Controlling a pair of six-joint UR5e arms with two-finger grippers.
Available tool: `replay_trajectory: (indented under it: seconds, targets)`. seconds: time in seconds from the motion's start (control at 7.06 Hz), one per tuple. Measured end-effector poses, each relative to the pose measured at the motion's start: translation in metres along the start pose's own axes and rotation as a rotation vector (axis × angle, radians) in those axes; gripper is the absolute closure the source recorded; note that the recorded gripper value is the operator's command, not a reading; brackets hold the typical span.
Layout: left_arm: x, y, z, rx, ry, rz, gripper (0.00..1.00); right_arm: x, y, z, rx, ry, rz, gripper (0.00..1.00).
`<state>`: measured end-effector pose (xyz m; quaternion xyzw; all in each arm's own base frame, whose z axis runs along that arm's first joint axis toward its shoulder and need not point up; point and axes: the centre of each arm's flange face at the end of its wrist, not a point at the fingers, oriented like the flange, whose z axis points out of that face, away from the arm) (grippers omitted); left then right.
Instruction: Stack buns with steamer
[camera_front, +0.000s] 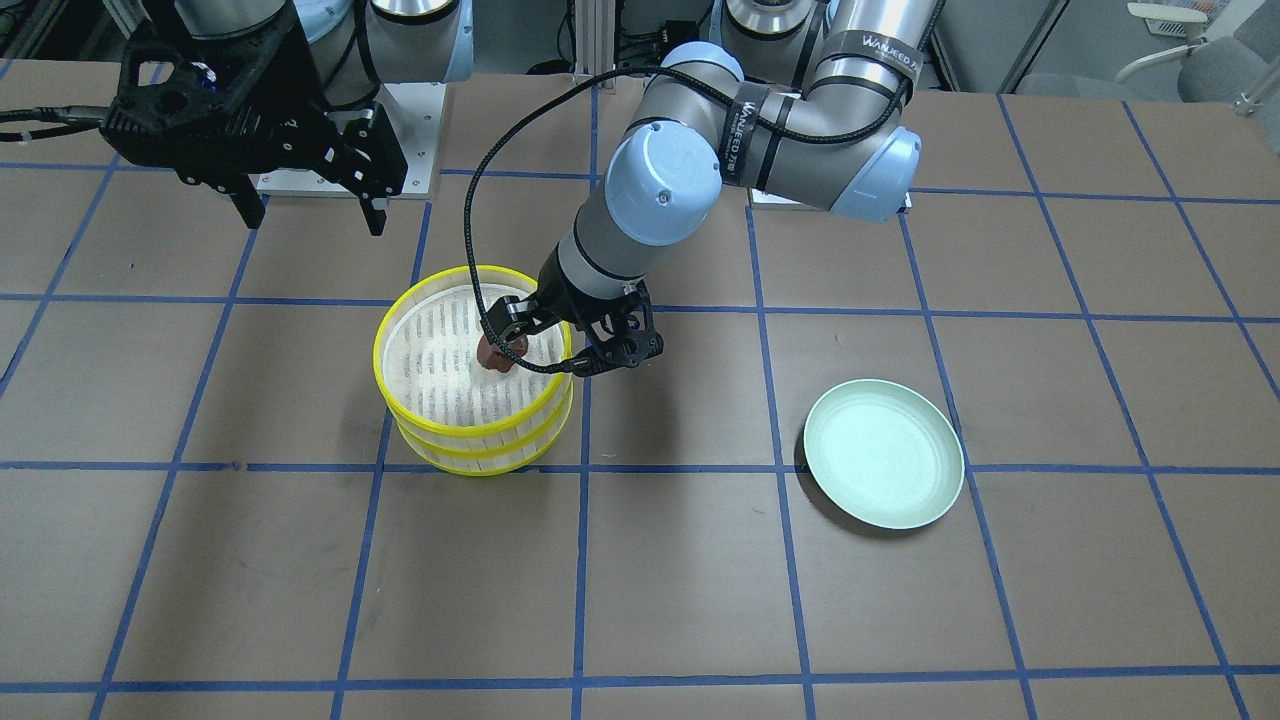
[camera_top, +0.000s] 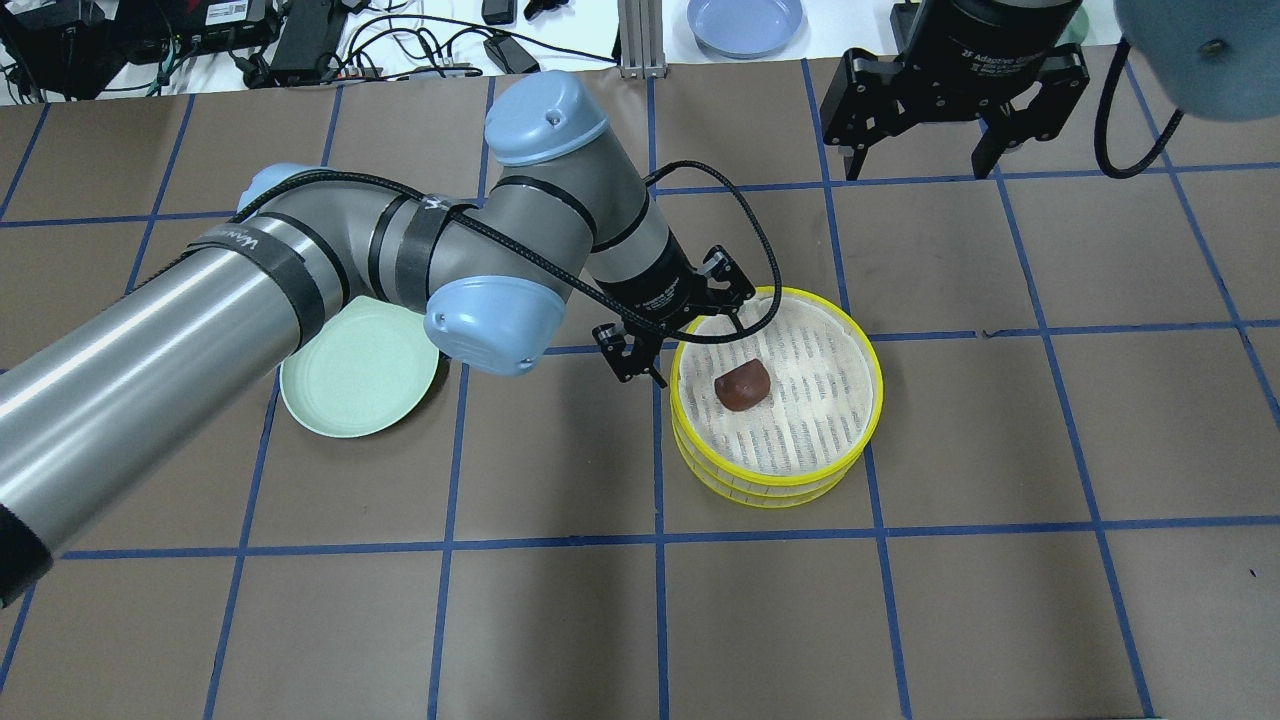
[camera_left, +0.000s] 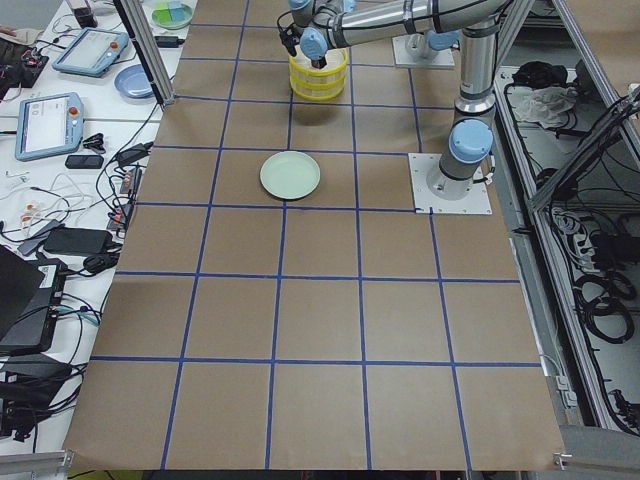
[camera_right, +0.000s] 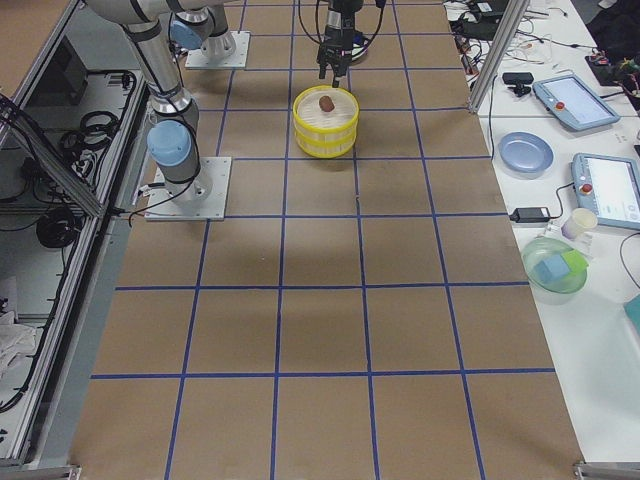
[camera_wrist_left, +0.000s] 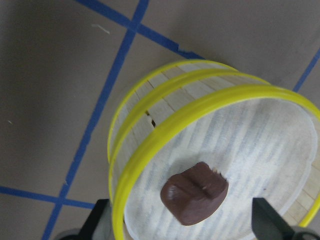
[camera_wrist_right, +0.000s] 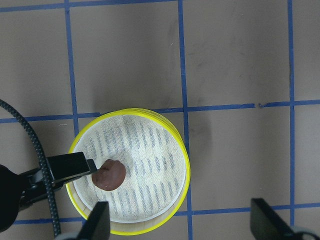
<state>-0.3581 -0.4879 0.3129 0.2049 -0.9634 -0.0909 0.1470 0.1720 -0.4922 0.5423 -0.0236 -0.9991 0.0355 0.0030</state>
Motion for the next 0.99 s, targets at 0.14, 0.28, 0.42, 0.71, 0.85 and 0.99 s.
replay_trajectory:
  seconds: [0.14, 0.28, 0.42, 0.71, 0.85, 0.99]
  targets:
    - [-0.009, -0.012, -0.012, 0.06, -0.046, 0.073, 0.0, 0.0, 0.0, 0.0, -0.002, -0.001, 0.0, 0.0]
    - [-0.022, -0.03, -0.032, 0.107, -0.09, 0.128, 0.0, 0.0, 0.0, 0.001, -0.003, -0.001, -0.001, 0.0]
    - [-0.038, -0.048, -0.061, 0.135, -0.128, 0.163, 0.0, 0.0, 0.0, 0.001, -0.004, 0.001, -0.002, 0.0]
    - [-0.074, -0.078, -0.133, 0.189, -0.201, 0.206, 0.0, 0.0, 0.0, 0.001, -0.006, 0.004, -0.005, 0.0]
    - [-0.094, -0.084, -0.161, 0.217, -0.244, 0.266, 0.0, 0.0, 0.0, 0.001, -0.006, 0.004, -0.006, 0.0]
    - [-0.11, -0.085, -0.183, 0.235, -0.284, 0.326, 0.0, 0.0, 0.0, 0.001, -0.006, 0.004, -0.006, 0.0]
